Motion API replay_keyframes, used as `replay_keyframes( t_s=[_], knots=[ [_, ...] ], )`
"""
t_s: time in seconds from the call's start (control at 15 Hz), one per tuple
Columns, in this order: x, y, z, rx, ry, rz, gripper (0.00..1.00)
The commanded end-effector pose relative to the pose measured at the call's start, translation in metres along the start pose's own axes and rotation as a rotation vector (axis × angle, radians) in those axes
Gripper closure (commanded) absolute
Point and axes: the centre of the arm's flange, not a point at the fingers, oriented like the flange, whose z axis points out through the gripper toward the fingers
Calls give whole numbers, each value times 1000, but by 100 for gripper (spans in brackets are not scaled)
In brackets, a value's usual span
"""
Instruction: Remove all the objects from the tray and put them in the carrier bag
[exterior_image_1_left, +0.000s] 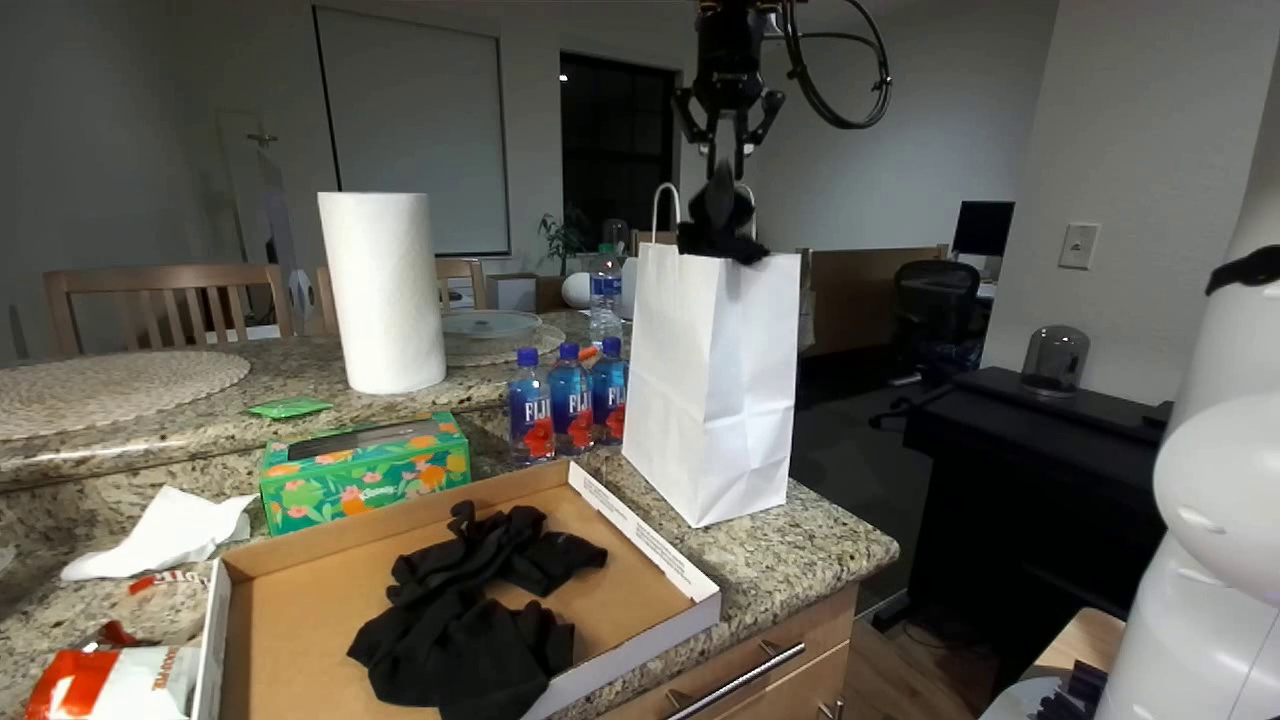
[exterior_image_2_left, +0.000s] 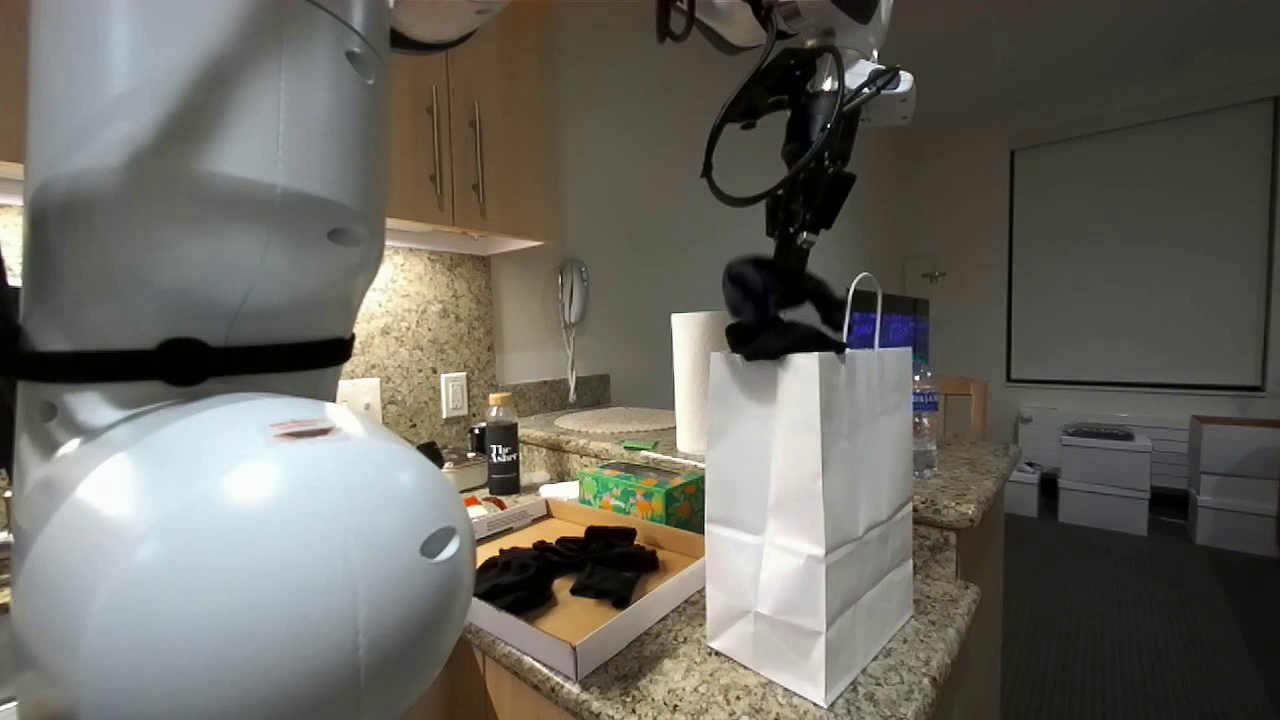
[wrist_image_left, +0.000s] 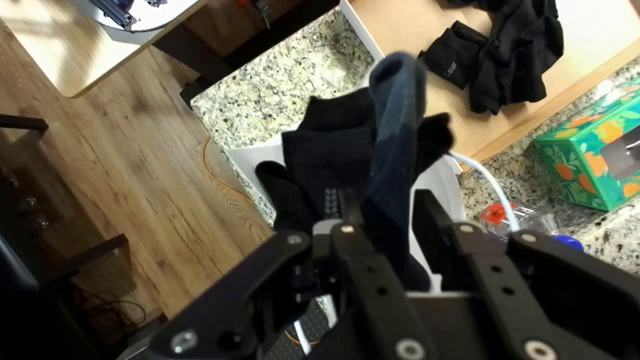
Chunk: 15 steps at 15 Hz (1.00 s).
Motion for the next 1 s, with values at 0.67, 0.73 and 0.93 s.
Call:
replay_keyframes(
  t_s=[0.67, 0.73, 0.93],
  knots=[
    [-84, -19, -32, -24, 134, -236, 0],
    [-101, -36, -32, -53, 152, -273, 0],
    [-154, -96, -12, -136, 186, -417, 0]
  ],
)
